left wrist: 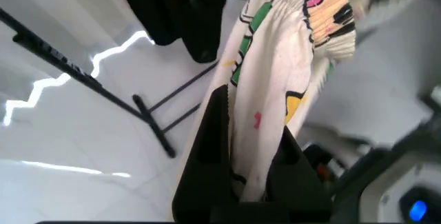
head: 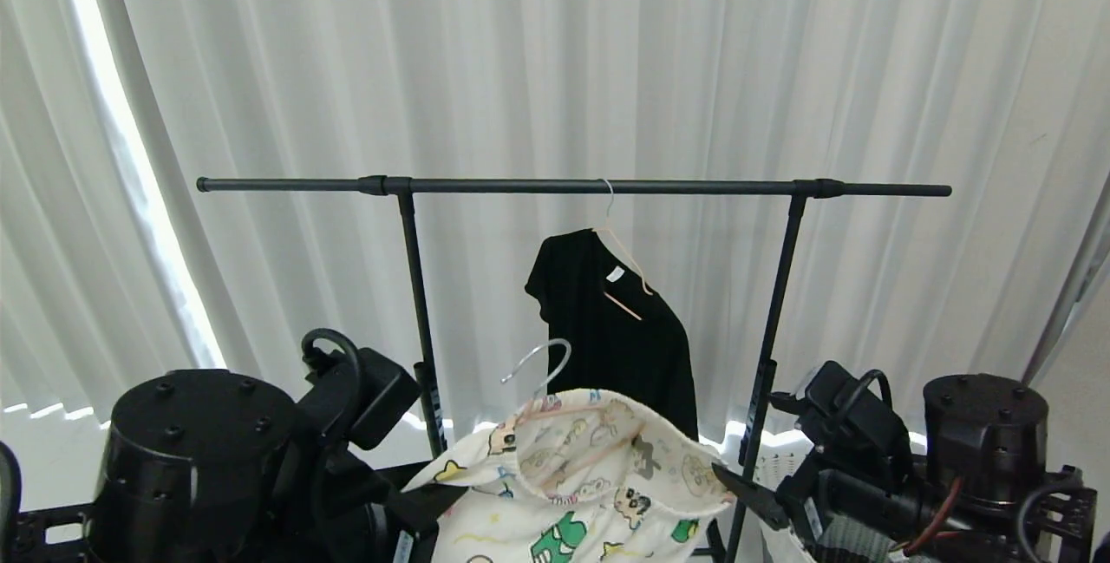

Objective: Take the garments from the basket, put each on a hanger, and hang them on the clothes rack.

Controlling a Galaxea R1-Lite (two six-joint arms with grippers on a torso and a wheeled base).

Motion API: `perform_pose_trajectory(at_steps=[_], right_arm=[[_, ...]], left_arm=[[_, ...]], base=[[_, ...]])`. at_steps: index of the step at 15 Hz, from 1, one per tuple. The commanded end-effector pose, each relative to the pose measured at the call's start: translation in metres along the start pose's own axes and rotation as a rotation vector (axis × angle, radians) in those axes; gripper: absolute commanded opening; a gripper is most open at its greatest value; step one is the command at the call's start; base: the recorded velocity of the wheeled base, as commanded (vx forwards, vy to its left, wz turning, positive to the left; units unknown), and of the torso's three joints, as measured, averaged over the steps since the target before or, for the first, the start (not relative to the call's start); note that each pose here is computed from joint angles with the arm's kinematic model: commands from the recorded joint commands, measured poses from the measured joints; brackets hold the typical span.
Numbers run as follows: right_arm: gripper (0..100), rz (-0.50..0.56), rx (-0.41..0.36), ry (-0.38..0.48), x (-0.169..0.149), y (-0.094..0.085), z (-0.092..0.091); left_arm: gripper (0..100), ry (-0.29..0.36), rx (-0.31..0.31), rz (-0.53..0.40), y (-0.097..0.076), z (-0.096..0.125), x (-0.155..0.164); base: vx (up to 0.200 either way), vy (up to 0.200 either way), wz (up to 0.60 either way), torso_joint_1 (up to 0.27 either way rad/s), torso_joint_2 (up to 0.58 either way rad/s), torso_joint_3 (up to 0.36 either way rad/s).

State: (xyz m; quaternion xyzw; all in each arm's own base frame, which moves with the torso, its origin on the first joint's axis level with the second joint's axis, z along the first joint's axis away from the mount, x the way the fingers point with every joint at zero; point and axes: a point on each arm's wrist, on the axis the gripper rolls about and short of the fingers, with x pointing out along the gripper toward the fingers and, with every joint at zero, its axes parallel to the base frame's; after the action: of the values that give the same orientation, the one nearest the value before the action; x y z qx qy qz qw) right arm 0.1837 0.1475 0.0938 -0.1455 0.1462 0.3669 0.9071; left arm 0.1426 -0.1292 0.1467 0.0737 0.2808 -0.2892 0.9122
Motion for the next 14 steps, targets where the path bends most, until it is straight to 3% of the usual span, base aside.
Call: perform_pose_trajectory(at_steps=[1,3,8,11,14], right_arm=[[100,0.080,-0.052,-0.112,-0.031,0.001,0.037],[100,0.128,-0.100,-0.114,-0.038,0.000,0.050],[100,0.269,-0.236,-0.052,-0.039,0.003,0.059],[100,0.424,-0.276,0.002,-0.038,0.018,0.065],[100,0.505,-0.314,0.046,-0.036,0.023,0.063]], left_arm=[[0,-0.021,0.002,-0.013,-0.005,0.006,0.008],[0,-0.070,0.036,-0.081,-0.020,0.009,0.006],[0,-0.066,0.105,-0.194,-0.046,0.006,0.002],[0,-0.067,0.151,-0.273,-0.064,0.002,-0.004],[0,-0.070,0.166,-0.299,-0.069,0.001,-0.007]], base=[[0.000,0.000,0.00,0.000,0.00,0.000],[0.000,0.000,0.00,0.000,0.00,0.000],[0.000,0.000,0.00,0.000,0.00,0.000],[0.000,0.000,0.00,0.000,0.00,0.000],[0.000,0.000,0.00,0.000,0.00,0.000]])
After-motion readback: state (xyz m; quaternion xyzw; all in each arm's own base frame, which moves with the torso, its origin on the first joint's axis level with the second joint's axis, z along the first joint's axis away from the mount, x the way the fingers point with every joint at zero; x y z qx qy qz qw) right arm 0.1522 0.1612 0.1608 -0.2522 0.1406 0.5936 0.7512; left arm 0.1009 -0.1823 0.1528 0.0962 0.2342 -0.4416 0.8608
